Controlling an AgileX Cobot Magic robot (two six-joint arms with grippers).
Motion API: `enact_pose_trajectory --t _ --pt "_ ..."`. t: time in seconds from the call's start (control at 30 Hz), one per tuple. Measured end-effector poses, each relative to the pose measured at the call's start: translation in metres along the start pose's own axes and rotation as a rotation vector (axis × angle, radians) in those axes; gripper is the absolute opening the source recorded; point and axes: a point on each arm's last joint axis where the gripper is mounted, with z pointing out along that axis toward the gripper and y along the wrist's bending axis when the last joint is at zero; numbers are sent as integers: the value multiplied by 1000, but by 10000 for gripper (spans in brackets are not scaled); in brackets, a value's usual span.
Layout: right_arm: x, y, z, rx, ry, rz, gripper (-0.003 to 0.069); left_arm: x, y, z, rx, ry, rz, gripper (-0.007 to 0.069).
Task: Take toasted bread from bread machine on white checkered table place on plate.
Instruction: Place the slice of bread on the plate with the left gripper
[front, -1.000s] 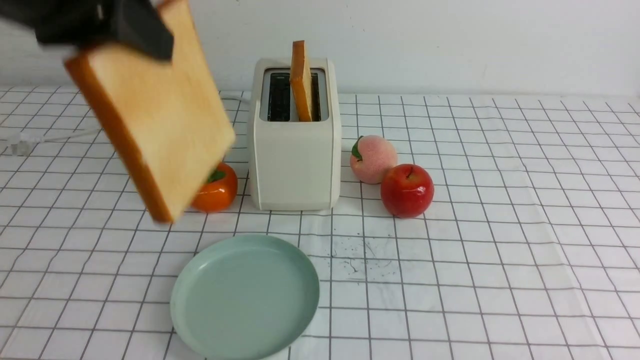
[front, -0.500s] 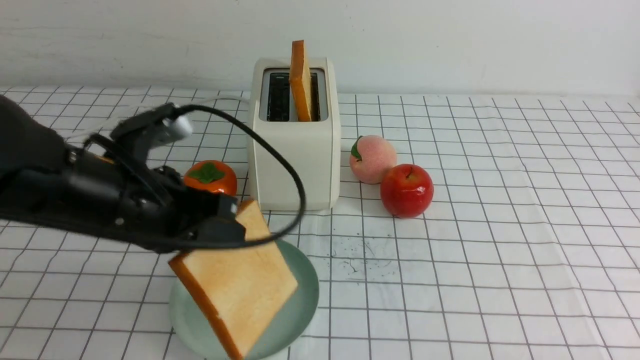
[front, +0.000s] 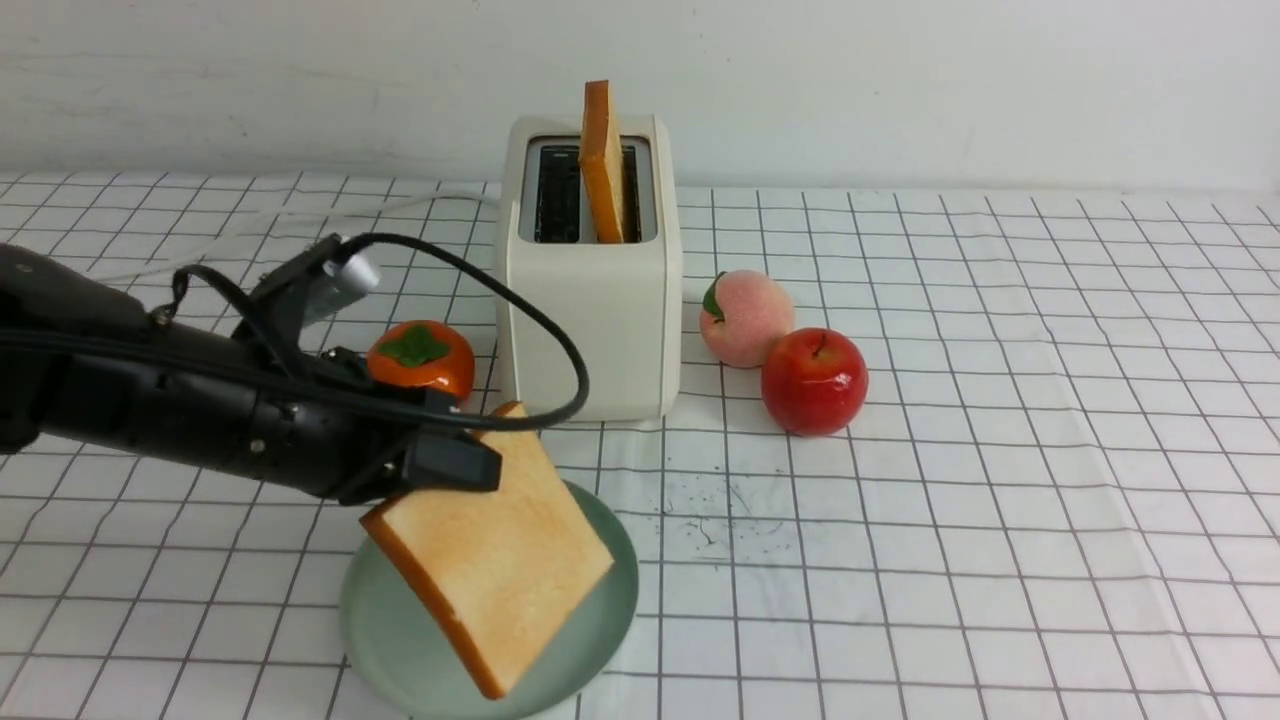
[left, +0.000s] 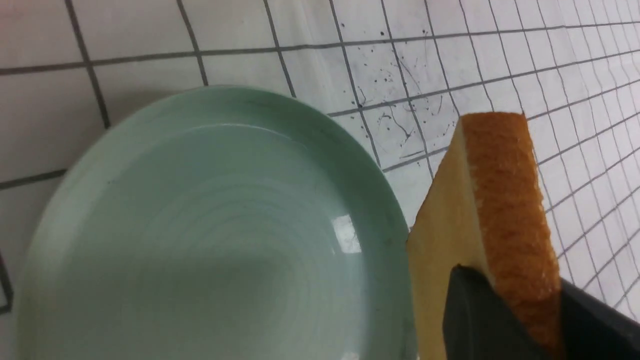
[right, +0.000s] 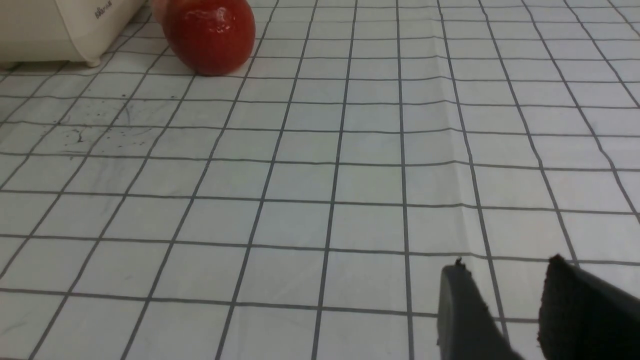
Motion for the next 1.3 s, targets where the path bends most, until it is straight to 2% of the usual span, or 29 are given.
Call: enact_pose_trajectory --t 0.27,0.6,1.0,1.1,1.2,1.23,1.3 --pt "0 0 0 0 0 0 240 -3 15 15 -79 -34 -27 95" --pt "0 0 0 0 0 1 240 -2 13 21 -8 -30 -34 95" --pt "0 0 0 0 0 1 240 3 27 36 -39 2 -43 97" --pt "0 0 0 0 0 1 240 3 27 36 -45 11 -25 139" --pt "0 0 0 0 0 1 240 5 29 36 -60 34 10 235" --pt "0 0 0 0 0 1 240 6 29 36 -61 36 13 242" --pt "0 0 0 0 0 1 240 7 30 36 -70 50 34 330"
